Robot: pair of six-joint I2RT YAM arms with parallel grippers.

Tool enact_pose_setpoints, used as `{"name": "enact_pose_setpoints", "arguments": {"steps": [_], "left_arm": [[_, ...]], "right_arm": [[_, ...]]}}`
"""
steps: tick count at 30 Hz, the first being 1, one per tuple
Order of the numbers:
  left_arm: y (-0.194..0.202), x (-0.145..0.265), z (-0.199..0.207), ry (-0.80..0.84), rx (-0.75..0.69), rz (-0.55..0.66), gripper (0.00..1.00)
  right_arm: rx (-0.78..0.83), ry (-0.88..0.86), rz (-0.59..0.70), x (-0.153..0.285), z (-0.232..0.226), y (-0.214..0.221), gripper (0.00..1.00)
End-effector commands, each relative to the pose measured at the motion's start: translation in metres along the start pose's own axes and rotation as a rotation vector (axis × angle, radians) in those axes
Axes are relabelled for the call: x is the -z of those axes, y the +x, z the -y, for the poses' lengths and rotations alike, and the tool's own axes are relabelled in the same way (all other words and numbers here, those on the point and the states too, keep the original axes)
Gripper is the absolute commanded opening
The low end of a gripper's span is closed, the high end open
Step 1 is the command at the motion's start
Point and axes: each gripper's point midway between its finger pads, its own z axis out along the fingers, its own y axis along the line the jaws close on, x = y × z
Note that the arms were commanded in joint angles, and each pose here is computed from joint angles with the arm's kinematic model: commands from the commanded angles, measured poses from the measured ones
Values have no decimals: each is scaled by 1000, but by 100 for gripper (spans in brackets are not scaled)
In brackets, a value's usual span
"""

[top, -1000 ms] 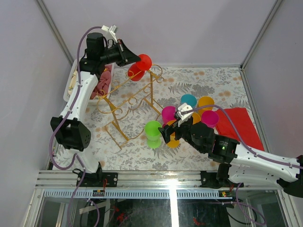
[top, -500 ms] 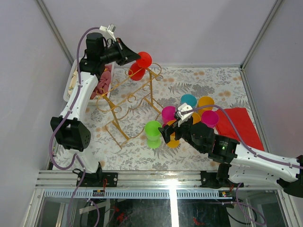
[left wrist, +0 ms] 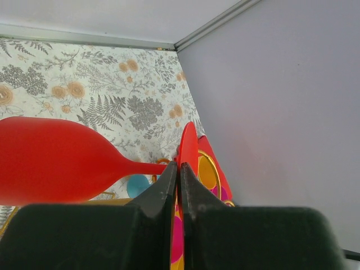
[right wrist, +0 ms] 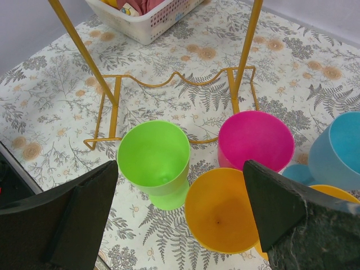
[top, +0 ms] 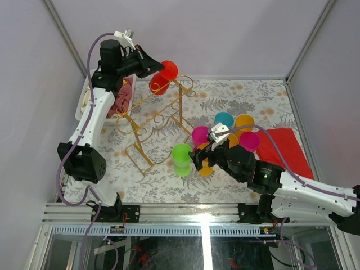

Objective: Take the wine glass off the wine glass rack
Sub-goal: Pick up the wine glass from the wine rack.

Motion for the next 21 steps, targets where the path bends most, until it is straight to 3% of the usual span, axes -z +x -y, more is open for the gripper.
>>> {"name": "enact_pose_setpoints", "arguments": {"steps": [1,12,21], "left_arm": [[-26,14,21,37,-86,109,0],[-38,28,23,-15,-153,179,0],[-64,91,13,-204,-245,367,0]], "right_arm": [[-32,3,60,3,-1,-23,99],[-40,29,74,5,5,-24,99],[-41,37,72,6,6,-24,99]]}}
